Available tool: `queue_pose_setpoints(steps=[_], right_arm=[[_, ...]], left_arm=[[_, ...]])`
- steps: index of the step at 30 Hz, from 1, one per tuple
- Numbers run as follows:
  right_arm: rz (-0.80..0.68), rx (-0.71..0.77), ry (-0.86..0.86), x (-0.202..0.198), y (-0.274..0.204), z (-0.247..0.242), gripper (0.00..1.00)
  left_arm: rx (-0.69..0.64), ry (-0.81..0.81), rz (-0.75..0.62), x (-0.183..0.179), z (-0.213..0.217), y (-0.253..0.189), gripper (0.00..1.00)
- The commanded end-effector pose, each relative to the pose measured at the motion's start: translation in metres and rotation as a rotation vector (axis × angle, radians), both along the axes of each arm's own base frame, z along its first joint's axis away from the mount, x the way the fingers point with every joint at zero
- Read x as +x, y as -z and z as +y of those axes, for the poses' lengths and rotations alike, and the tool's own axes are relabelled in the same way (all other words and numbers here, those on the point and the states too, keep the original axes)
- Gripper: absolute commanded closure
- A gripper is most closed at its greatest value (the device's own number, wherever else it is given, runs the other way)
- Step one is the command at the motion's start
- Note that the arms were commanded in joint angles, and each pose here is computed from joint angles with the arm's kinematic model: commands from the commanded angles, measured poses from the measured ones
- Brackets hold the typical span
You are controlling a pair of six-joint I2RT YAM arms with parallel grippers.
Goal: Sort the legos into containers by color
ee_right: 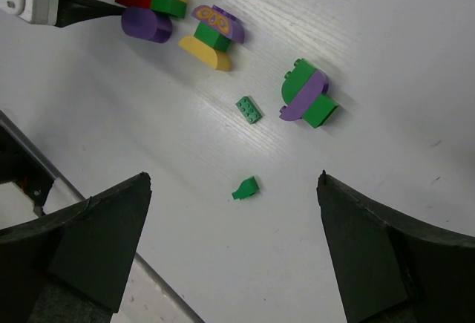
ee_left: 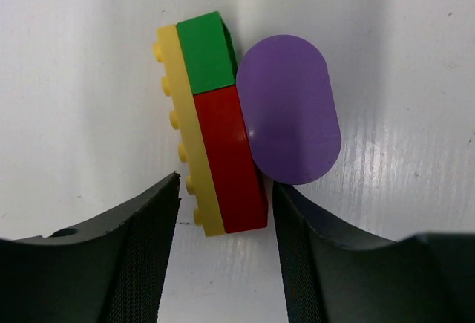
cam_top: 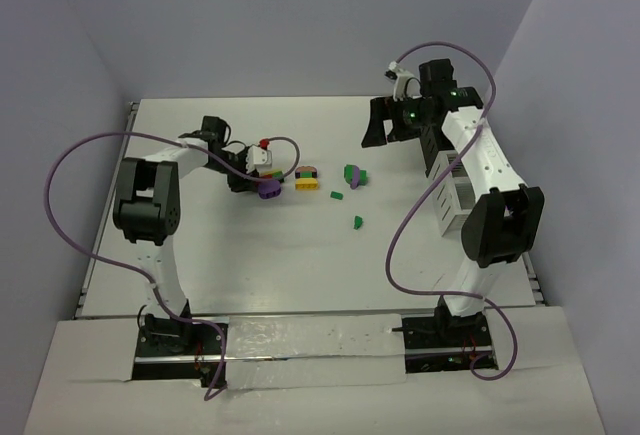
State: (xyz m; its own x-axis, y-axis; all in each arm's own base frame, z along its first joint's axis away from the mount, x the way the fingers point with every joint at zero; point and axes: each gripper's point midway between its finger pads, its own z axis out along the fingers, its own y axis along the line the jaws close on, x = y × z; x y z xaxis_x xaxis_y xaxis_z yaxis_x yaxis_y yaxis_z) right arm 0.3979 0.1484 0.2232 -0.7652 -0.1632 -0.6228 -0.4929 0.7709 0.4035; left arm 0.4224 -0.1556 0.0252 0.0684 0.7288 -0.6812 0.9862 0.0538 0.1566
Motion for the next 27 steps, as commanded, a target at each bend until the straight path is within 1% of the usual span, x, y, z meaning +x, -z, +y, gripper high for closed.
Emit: queue_pose_setpoints(steps=[1, 4, 5, 6, 8, 10, 12, 14, 15, 16, 19, 21, 23, 25, 27], right_arm=[[0.014, 0.04, -0.013, -0.011, -0.005, 0.009, 0.0], [0.021, 0.062, -0.008, -0.014, -0.001, 0.015, 0.0], [0.048, 0.075, 0.011, -0.017, 0.005, 0.018, 0.0], [0.052, 0.08, 0.014, -0.017, 0.005, 0.018, 0.0], [0.065, 0.109, 0.03, -0.018, 0.007, 0.023, 0.0], [0.079, 0.139, 0.041, -0.018, 0.009, 0.028, 0.0], [0.098, 0.174, 0.06, -0.019, 0.01, 0.034, 0.0], [0.089, 0.196, 0.054, -0.02, 0.006, 0.042, 0.0], [0.093, 0.202, 0.06, -0.021, 0.006, 0.044, 0.0], [0.076, 0.221, 0.052, -0.021, 0.002, 0.051, 0.0], [0.091, 0.288, 0.029, -0.027, -0.01, 0.067, 0.0], [0.111, 0.314, -0.002, -0.03, -0.015, 0.079, 0.0], [0.131, 0.341, -0.048, -0.036, -0.021, 0.095, 0.0], [0.156, 0.39, -0.101, -0.043, -0.026, 0.108, 0.0], [0.161, 0.432, -0.148, -0.05, -0.031, 0.122, 0.0]], left_arm=[[-0.021, 0.038, -0.028, 0.0, -0.01, -0.002, 0.47], [-0.041, 0.007, -0.028, 0.001, -0.014, -0.007, 0.56], [-0.053, -0.016, -0.032, 0.001, -0.015, -0.013, 0.63], [-0.052, -0.026, -0.025, -0.001, -0.014, -0.012, 0.65], [-0.075, -0.087, -0.013, 0.001, -0.015, -0.023, 0.79], [-0.09, -0.131, 0.015, -0.003, -0.015, -0.03, 0.88], [-0.125, -0.22, 0.033, -0.006, -0.015, -0.051, 1.0], [-0.167, -0.319, 0.057, -0.005, -0.015, -0.062, 1.0], [-0.176, -0.342, 0.042, -0.004, -0.014, -0.071, 1.0], [-0.221, -0.437, 0.063, -0.003, -0.015, -0.082, 1.0], [-0.293, -0.605, 0.022, -0.001, -0.011, -0.119, 1.0], [-0.341, -0.66, 0.011, -0.005, -0.014, -0.138, 1.0], [-0.418, -0.715, -0.02, -0.013, -0.022, -0.167, 1.0], [-0.433, -0.763, -0.044, -0.019, -0.025, -0.178, 1.0], [-0.464, -0.777, -0.036, -0.03, -0.036, -0.193, 1.0]])
